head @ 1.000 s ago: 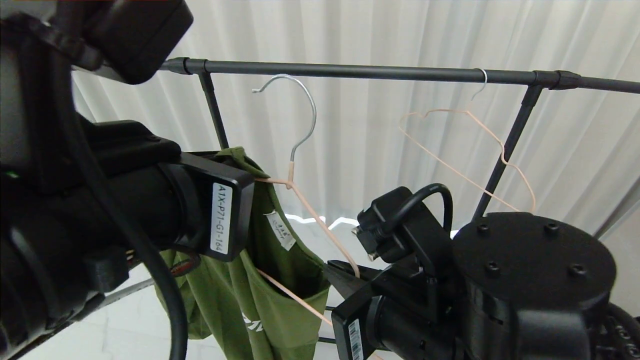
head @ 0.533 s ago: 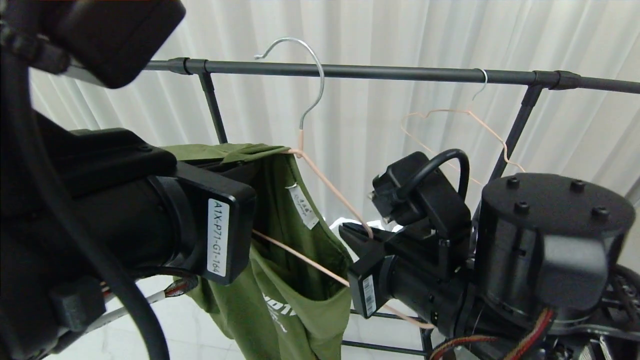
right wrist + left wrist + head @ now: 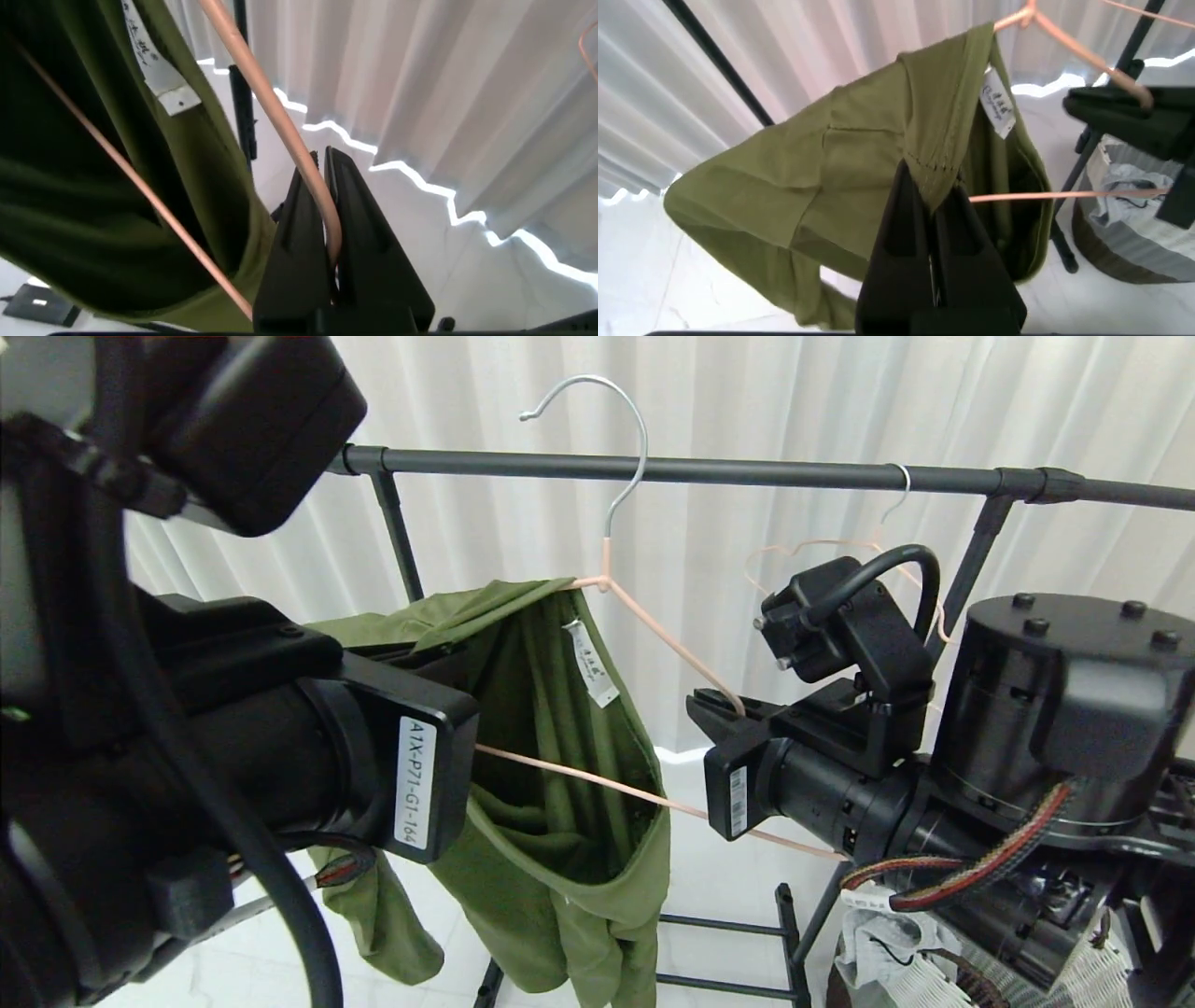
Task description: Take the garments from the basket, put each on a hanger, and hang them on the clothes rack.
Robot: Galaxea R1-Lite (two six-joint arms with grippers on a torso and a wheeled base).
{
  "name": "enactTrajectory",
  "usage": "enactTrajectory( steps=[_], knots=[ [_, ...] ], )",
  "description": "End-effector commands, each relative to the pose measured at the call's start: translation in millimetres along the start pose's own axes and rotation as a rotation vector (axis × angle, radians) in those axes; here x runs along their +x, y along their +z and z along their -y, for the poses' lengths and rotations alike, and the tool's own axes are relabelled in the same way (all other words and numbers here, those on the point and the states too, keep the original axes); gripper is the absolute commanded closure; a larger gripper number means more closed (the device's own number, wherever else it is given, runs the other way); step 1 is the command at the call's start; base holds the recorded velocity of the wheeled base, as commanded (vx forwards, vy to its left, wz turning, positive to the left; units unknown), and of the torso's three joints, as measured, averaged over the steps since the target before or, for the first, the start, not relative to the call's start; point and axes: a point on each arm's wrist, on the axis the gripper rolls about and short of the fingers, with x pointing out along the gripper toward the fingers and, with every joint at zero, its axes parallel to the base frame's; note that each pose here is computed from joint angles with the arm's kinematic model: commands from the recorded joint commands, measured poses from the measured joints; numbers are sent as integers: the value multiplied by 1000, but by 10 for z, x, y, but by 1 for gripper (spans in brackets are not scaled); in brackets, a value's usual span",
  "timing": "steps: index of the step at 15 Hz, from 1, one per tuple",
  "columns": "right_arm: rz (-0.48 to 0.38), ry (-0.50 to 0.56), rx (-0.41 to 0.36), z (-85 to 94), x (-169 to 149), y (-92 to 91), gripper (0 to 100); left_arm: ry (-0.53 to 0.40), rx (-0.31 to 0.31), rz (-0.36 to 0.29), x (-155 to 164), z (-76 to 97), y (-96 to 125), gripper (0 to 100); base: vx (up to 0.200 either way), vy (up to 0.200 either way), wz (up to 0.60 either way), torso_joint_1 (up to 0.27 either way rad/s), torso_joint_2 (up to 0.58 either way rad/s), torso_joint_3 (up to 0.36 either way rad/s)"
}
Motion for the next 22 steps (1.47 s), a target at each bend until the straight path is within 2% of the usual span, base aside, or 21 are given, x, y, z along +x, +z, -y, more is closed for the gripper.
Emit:
enactTrajectory(
  steps=[1,8,11,14,15,22],
  knots=[
    [28,-2,7,13,-19,49,100,9,5,-8,22,-3,-19,100,0,0,0,0,0,0],
    [79,-61,-22,168,34,141,100,24,21,-29,58,-12,-93,100,0,0,0,0,0,0],
    [136,-68,-30,177,35,210,100,23,25,-31,64,0,-100,100,0,0,0,0,0,0],
    [138,-69,-31,178,35,213,100,23,26,-32,67,4,-101,100,0,0,0,0,0,0],
    [157,-67,-27,176,27,238,100,23,28,-33,66,2,-108,0,0,0,0,0,0,0],
    [208,-87,-23,182,31,276,100,23,31,-37,1,-77,-194,0,0,0,0,0,0,0]
  ],
)
